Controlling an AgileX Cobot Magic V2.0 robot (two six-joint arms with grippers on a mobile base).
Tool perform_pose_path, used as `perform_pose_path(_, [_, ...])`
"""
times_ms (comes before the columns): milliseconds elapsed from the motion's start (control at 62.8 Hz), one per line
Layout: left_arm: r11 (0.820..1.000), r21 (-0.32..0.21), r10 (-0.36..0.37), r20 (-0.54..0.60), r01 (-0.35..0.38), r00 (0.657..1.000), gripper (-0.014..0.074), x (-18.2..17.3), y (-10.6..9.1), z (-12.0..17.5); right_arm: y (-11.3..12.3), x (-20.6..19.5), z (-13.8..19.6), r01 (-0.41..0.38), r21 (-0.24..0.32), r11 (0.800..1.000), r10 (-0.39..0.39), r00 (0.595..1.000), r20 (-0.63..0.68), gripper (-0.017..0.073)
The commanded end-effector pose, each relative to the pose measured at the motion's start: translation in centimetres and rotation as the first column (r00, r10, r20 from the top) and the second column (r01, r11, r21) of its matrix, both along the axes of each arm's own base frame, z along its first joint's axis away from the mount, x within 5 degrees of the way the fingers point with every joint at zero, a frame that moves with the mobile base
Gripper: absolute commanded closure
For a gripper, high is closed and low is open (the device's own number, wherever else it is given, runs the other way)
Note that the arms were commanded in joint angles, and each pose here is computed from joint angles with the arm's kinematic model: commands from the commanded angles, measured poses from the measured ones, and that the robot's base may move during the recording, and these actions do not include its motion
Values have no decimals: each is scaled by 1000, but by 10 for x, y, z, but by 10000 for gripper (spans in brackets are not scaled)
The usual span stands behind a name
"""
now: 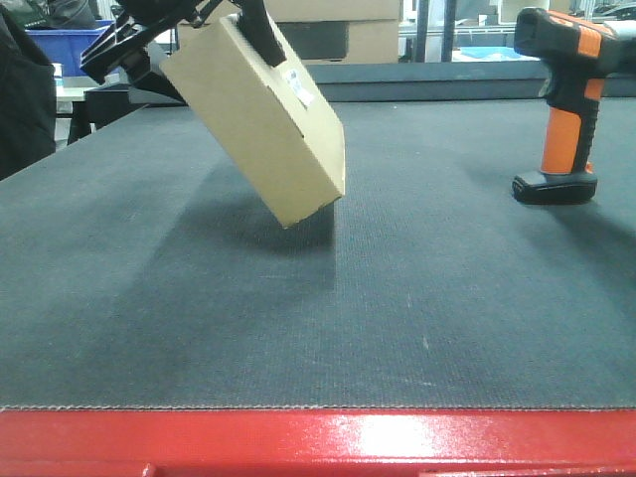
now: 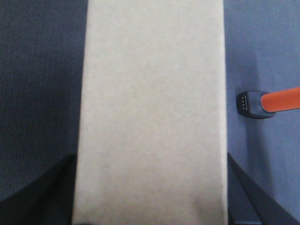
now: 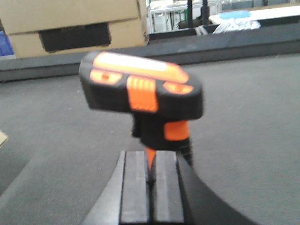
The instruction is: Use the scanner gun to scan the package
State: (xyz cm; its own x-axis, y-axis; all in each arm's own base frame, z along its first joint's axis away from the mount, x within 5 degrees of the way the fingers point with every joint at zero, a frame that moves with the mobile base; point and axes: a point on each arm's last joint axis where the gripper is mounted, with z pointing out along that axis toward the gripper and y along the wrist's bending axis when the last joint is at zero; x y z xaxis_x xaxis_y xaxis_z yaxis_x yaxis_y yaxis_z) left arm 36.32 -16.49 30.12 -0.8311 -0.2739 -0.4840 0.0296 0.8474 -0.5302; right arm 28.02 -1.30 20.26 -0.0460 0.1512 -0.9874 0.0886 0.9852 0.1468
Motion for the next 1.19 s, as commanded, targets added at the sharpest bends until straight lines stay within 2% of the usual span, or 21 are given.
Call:
perform_pose_path(0, [1000,-18,-2,18,2,1000,704,-2,-2,5,5,13,-4,-15,1,1000,15,1000,22,721])
perform_pose_path(96, [1000,-18,-2,18,2,1000,704,-2,-2,5,10,25,-6,-17,14,1000,17,1000,25,716])
perform_pose_path(207, [1000,-18,-2,18,2,1000,704,-2,-2,5,8,36,-7,76,94,993,-78,997,19,716])
perform_pose_path(271, [1000,-18,-2,18,2,1000,704,-2,-2,5,6,40,-7,107,116,987,-110,994,22,716])
perform_pose_path(366, [1000,-18,-2,18,2,1000,704,-2,-2,5,7,44,-7,103,114,988,-107,994,30,716])
perform_pose_path(446, [1000,-18,-2,18,2,1000,704,-2,-2,5,10,46,-8,64,89,994,-67,997,24,716])
perform_pose_path(637, [1000,-14,-2,19,3,1000,704,-2,-2,5,11,50,-10,63,88,994,-64,998,17,706])
perform_pose_path(669, [1000,-14,-2,19,3,1000,704,-2,-2,5,11,51,-10,62,89,994,-64,998,12,685])
perform_pose_path(748, [1000,-14,-2,19,3,1000,704,-2,-2,5,11,54,-11,62,90,994,-63,998,10,568])
perform_pose_path(812, [1000,-14,-2,19,3,1000,704,-2,-2,5,11,58,-11,61,90,994,-63,998,11,384])
perform_pose_path(876, [1000,-14,-2,19,3,1000,704,-2,-2,5,11,62,-13,61,90,994,-63,998,11,244])
perform_pose_path(924, [1000,-14,-2,19,3,1000,704,-2,-2,5,12,65,-12,61,91,994,-63,998,17,174])
perform_pose_path(1051, [1000,-13,-3,17,3,1000,704,-2,-2,5,12,74,-20,64,90,994,-64,998,4,57])
perform_pose_path(1178, [1000,-13,-4,16,4,1000,704,-2,-2,5,11,82,-26,82,101,992,-82,997,-4,50])
